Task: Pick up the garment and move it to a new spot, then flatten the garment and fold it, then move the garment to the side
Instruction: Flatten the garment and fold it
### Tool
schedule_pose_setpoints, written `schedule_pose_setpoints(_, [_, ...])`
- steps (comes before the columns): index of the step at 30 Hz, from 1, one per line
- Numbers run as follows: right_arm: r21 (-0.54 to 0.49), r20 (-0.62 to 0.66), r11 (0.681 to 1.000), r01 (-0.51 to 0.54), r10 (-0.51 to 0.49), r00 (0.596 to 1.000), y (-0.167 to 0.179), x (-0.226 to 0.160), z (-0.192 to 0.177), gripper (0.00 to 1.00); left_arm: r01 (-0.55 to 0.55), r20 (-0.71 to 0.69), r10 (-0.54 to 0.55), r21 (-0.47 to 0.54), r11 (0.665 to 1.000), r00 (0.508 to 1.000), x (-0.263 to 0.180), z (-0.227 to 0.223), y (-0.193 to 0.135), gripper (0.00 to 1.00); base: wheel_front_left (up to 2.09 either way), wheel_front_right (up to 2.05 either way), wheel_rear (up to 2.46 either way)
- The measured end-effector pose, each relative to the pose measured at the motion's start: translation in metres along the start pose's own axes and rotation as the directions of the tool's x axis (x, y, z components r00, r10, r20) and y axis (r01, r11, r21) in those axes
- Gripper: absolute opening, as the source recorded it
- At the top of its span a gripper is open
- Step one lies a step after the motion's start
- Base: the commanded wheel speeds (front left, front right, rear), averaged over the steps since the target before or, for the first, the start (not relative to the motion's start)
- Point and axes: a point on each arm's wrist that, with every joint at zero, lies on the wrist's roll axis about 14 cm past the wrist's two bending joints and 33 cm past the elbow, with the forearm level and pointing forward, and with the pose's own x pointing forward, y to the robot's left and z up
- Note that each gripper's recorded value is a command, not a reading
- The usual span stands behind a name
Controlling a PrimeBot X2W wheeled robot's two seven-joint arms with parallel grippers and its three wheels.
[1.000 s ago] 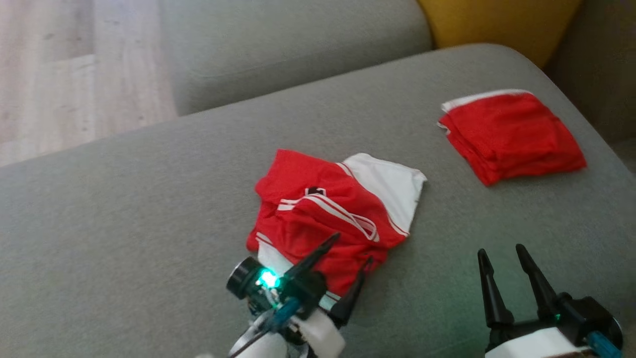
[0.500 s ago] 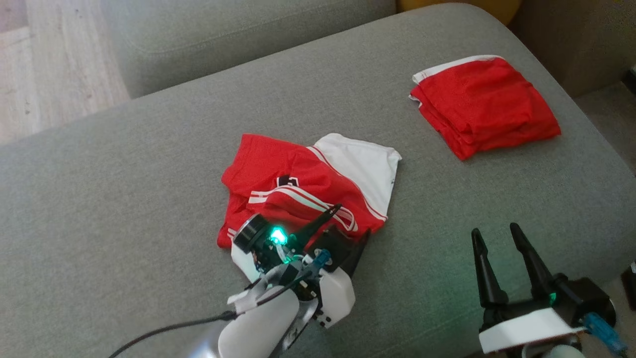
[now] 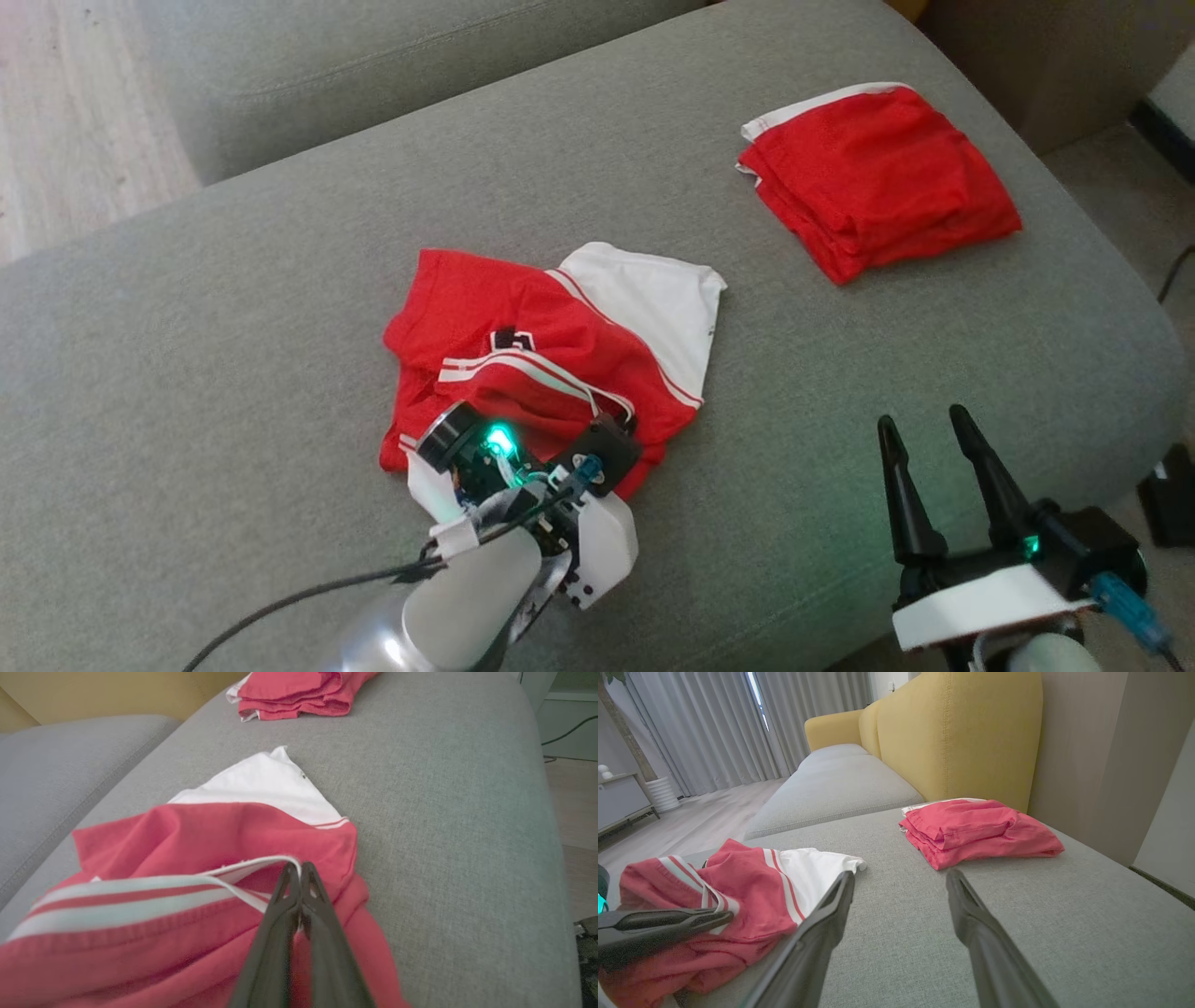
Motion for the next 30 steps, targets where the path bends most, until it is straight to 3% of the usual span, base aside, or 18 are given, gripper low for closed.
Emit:
schedule_pose_setpoints(8, [0.004, 0.022, 1.0, 0.02, -0.02, 1.0, -0.006, -0.008, 0.005, 1.0, 0.039, 0.039, -0.037, -0.041, 0.998, 0.999, -0.001, 0.012, -0.008, 0.0, 0.0, 0.0, 0.0])
schedule_pose_setpoints(14, [0.01, 0.068, 1.0, 0.026, -0.027, 0.997, -0.01, -0.016, 0.015, 1.0, 0.093, 0.21, -0.084, -0.036, 0.995, 0.974, -0.007, 0.074, -0.013, 0.0, 0.0, 0.0, 0.0])
schedule_pose_setpoints(18, [0.02, 0.082, 0.999, 0.033, -0.035, 0.996, -0.012, -0.025, 0.016, 1.0, 0.071, 0.4, -0.096, 0.076, 0.995, 0.912, -0.02, 0.161, 0.005, 0.0, 0.0, 0.0, 0.0])
schedule_pose_setpoints(23, [0.021, 0.08, 0.999, 0.033, -0.034, 0.996, -0.012, -0.031, 0.013, 1.0, -0.063, 0.624, -0.056, 0.167, 0.984, 0.779, -0.062, 0.268, 0.045, 0.0, 0.0, 0.0, 0.0])
schedule_pose_setpoints(26, [0.023, 0.087, 1.0, 0.017, -0.019, 0.996, -0.009, -0.03, 0.015, 1.0, -0.194, 0.733, 0.027, 0.144, 0.97, 0.68, -0.105, 0.318, 0.086, 0.0, 0.0, 0.0, 0.0])
schedule_pose_setpoints(28, [0.023, 0.081, 1.0, 0.003, -0.005, 0.997, -0.005, -0.03, 0.013, 1.0, -0.237, 0.746, 0.09, 0.093, 0.967, 0.659, -0.121, 0.322, 0.108, 0.0, 0.0, 0.0, 0.0])
schedule_pose_setpoints(30, [0.017, 0.073, 1.0, -0.02, 0.018, 0.997, 0.001, -0.027, 0.01, 1.0, -0.283, 0.726, 0.162, 0.047, 0.958, 0.668, -0.13, 0.307, 0.13, 0.0, 0.0, 0.0, 0.0])
